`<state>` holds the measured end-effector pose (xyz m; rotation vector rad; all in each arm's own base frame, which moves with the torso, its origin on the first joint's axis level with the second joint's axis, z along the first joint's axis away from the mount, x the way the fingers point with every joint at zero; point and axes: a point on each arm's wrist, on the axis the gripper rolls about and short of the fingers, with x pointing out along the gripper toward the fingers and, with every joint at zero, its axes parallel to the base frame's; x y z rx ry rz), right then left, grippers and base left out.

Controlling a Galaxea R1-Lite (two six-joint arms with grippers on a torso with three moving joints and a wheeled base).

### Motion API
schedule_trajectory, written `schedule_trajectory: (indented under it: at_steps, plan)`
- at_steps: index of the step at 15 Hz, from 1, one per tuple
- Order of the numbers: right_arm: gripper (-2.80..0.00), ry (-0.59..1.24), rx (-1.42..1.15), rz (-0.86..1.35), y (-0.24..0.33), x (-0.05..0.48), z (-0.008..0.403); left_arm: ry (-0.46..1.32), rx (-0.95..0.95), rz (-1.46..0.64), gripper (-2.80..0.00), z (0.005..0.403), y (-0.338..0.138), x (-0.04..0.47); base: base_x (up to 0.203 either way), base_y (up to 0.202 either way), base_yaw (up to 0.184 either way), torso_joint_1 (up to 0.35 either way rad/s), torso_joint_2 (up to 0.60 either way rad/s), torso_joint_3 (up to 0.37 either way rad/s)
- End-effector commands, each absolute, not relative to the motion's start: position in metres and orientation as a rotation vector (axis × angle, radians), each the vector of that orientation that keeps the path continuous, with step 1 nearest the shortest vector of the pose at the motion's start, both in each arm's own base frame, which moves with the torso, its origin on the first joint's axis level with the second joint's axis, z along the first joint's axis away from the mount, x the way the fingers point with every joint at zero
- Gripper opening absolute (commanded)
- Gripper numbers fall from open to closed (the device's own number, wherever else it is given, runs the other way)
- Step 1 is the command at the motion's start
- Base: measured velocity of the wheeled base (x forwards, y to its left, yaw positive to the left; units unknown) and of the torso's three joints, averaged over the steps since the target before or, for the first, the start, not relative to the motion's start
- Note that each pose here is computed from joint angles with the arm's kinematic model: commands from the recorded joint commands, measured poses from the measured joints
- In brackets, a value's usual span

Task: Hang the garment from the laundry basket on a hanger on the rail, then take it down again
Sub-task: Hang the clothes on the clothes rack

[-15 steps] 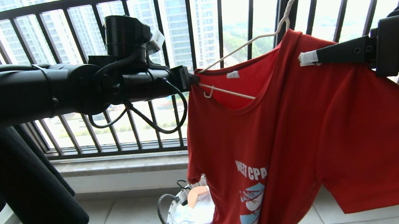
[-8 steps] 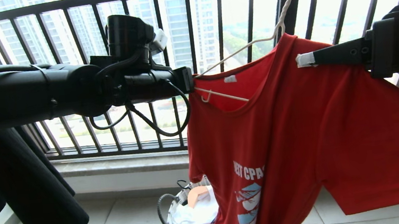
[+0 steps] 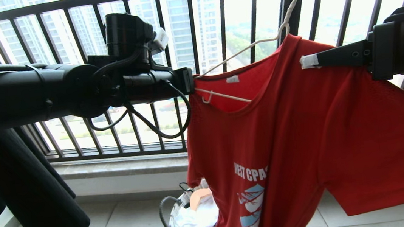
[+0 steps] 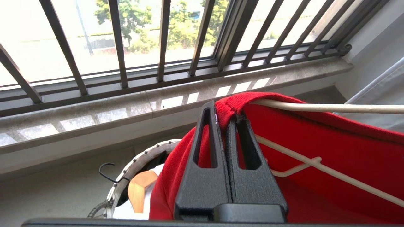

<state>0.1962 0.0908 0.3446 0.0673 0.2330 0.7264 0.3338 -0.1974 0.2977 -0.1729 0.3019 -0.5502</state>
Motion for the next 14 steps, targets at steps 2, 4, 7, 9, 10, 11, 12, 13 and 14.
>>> schedule_trajectory:
  at_steps: [2, 4, 7, 9, 10, 11, 12, 13, 14]
  plan:
    - [-2.80, 0.247, 0.046, 0.707, 0.088, 0.204, 0.340, 0.303, -0.125, -0.520, -2.80, 0.293, -0.197, 0.336, 0.000, 0.000, 0.000, 0.000, 0.00, 0.000]
    - [-2.80, 0.254, 0.041, 0.689, 0.086, 0.209, 0.338, 0.299, -0.107, -0.525, -2.80, 0.294, -0.195, 0.330, 0.000, 0.000, 0.000, 0.000, 0.00, 0.000]
    - [-2.80, 0.267, 0.035, 0.677, 0.086, 0.216, 0.334, 0.297, -0.113, -0.535, -2.80, 0.297, -0.195, 0.328, 0.000, 0.000, 0.000, 0.000, 0.00, 0.000]
    - [-2.80, 0.275, 0.034, 0.678, 0.088, 0.223, 0.331, 0.307, -0.106, -0.551, -2.80, 0.293, -0.200, 0.324, 0.000, 0.000, 0.000, 0.000, 0.00, 0.000]
    - [-2.80, 0.273, 0.035, 0.680, 0.089, 0.223, 0.332, 0.310, -0.104, -0.549, -2.80, 0.292, -0.200, 0.325, 0.000, 0.000, 0.000, 0.000, 0.00, 0.000]
    - [-2.80, 0.270, 0.035, 0.680, 0.088, 0.222, 0.333, 0.311, -0.103, -0.548, -2.80, 0.291, -0.201, 0.326, 0.000, 0.000, 0.000, 0.000, 0.00, 0.000]
    - [-2.80, 0.264, 0.035, 0.682, 0.087, 0.219, 0.335, 0.312, -0.105, -0.545, -2.80, 0.291, -0.201, 0.327, 0.000, 0.000, 0.000, 0.000, 0.00, 0.000]
    - [-2.80, 0.256, 0.035, 0.685, 0.086, 0.215, 0.337, 0.313, -0.106, -0.547, -2.80, 0.290, -0.202, 0.327, 0.000, 0.000, 0.000, 0.000, 0.00, 0.000]
    - [-2.80, 0.249, 0.035, 0.691, 0.085, 0.211, 0.339, 0.313, -0.108, -0.549, -2.80, 0.290, -0.202, 0.327, 0.000, 0.000, 0.000, 0.000, 0.00, 0.000]
